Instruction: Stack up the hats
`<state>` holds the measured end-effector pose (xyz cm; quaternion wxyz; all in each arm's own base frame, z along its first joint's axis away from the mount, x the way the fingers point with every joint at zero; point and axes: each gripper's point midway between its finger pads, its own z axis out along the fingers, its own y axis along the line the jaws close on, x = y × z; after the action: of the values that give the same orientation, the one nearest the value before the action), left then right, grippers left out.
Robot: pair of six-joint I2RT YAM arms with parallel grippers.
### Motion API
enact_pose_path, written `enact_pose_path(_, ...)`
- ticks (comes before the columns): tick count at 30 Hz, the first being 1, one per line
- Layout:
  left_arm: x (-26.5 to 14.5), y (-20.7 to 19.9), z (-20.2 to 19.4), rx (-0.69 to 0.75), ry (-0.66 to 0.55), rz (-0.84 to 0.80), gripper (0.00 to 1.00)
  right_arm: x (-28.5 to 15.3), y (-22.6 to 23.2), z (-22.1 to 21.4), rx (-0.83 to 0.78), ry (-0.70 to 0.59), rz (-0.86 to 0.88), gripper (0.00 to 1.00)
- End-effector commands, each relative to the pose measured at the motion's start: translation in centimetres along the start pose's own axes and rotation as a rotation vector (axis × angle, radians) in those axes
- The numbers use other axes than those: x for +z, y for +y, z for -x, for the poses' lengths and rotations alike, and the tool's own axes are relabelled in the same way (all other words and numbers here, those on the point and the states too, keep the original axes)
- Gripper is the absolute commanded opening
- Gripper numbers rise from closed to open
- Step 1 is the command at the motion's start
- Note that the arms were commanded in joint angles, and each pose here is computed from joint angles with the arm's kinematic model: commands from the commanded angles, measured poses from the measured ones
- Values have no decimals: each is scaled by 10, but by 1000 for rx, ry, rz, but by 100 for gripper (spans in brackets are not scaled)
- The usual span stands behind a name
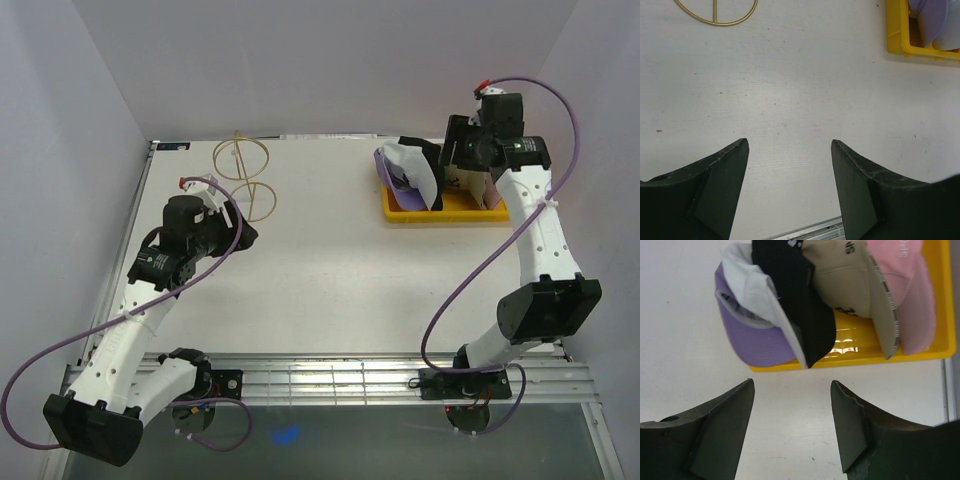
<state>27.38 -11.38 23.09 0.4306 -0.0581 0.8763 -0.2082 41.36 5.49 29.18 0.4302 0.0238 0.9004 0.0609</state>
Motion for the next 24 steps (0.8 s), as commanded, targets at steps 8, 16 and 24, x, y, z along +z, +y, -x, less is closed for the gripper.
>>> enact_pose_path(8,3,-1,-19,26,0,-65,78,5,-133,9,251,31,-259,68)
enact_pose_path(16,9,5,-33,39,16,-68,78,40,-153,-9,267,93,-304,67)
enact_pose_path(24,15,15,-46,49,30,-49,78,58,-155,-21,269,125,-285,65)
